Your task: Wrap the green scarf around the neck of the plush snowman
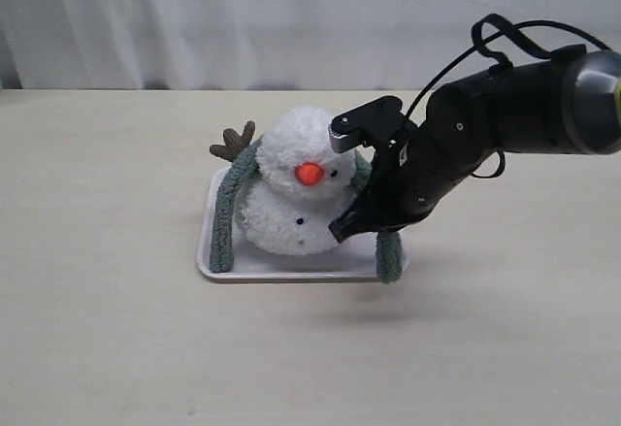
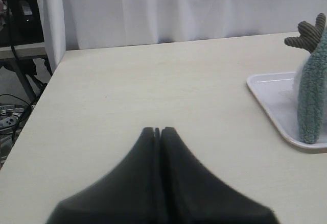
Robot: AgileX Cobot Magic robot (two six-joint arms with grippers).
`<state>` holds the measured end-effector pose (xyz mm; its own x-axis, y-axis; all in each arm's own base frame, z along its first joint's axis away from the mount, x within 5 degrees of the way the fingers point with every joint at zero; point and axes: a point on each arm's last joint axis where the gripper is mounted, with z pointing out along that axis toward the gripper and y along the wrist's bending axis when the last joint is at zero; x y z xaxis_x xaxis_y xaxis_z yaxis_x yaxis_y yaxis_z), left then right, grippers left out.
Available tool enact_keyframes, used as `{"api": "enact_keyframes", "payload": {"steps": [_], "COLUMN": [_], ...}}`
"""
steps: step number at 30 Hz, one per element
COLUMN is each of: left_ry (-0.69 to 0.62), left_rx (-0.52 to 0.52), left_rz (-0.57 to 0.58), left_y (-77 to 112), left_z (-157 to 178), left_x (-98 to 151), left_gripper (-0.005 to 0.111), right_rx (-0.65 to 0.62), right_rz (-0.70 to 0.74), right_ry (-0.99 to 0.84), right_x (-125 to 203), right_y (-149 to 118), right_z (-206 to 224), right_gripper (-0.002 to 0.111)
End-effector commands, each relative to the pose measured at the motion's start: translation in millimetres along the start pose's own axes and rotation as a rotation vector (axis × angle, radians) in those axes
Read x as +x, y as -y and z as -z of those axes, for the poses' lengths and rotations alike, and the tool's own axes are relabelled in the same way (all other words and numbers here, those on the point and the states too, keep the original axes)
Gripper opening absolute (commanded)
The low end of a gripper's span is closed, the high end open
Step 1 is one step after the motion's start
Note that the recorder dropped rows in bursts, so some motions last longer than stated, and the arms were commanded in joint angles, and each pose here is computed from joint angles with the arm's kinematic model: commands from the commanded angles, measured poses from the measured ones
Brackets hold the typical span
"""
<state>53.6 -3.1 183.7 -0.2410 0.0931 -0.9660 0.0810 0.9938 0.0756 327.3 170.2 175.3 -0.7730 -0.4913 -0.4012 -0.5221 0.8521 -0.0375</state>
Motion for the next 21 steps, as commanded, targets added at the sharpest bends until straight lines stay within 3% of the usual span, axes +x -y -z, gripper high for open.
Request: {"api": "enact_keyframes", "payload": {"steps": [1, 9, 16, 21], "left_ry": [0.01, 0.01, 0.01, 0.01], "left_rx": [-0.004, -0.004, -0.004, -0.004], "left_rz": [-0.001, -0.001, -0.001, -0.001], "left_y": [-0.2, -0.2, -0.2, -0.2], "left_z": [-0.2, -0.2, -0.2, -0.2], "left_x": [-0.1, -0.1, -0.1, -0.1], "left_gripper": [0.0, 0.0, 0.0, 0.0], "right_rx": [-0.061, -0.246, -0.288, -0.293], "right_rz": [-0.095, -0.143, -0.18, -0.192], "right_ry": [0.01, 0.033, 0.052, 0.042], "right_x": [-1.8, -5.2, -7.6, -6.6], "right_y": [-4.8, -21.1, -24.5, -25.1], "right_z": [4.1, 6.9, 8.0, 6.4], "right_gripper": [0.004, 0.008, 0.033, 0.042]}}
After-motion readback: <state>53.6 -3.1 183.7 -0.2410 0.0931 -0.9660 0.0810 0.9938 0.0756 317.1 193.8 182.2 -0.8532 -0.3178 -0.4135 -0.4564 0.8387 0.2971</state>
